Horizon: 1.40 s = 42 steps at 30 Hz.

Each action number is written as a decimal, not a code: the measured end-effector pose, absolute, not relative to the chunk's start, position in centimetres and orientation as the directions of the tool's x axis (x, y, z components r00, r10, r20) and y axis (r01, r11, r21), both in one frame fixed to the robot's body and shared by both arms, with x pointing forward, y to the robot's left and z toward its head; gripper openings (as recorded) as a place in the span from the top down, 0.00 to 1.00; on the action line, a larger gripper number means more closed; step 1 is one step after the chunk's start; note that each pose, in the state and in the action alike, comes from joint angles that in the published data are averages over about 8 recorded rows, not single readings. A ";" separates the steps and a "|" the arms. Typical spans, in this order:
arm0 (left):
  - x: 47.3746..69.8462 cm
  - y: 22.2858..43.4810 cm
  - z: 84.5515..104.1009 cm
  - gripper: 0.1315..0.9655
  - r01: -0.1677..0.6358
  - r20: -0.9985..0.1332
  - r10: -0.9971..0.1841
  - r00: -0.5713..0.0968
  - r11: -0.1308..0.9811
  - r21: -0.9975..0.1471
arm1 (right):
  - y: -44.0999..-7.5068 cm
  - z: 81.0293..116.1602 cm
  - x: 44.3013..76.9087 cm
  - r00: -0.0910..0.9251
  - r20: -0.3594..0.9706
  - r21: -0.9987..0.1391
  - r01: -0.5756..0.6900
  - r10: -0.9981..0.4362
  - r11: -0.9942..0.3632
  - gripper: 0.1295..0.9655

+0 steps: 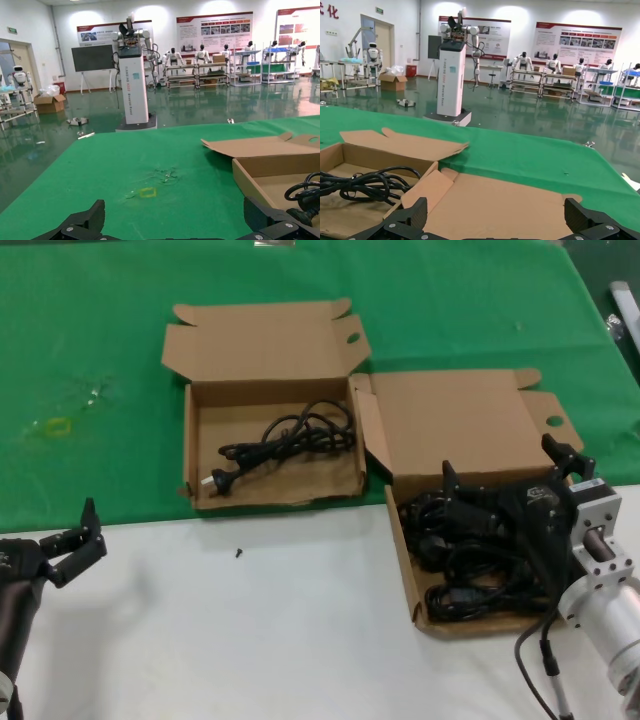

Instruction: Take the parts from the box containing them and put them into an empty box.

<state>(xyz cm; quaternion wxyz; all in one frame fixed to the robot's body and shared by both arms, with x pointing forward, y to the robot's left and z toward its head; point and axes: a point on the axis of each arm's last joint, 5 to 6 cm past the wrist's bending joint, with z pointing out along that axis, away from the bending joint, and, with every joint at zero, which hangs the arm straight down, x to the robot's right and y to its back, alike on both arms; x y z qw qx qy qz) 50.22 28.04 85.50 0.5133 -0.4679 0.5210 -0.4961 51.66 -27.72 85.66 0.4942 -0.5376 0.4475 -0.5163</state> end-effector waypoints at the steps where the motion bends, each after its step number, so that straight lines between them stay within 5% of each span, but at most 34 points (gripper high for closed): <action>1: 50.2 28.0 85.5 0.00 0.022 -0.071 -0.997 -0.035 0.070 -0.997 | -27.7 85.7 51.7 0.066 0.113 -0.993 0.029 -0.991 -0.111 0.00; 42: 50.2 28.0 85.5 0.00 0.022 -0.071 -0.997 -0.035 0.070 -0.997 | -27.7 85.7 51.7 0.066 0.112 -0.993 0.029 -0.991 -0.111 0.00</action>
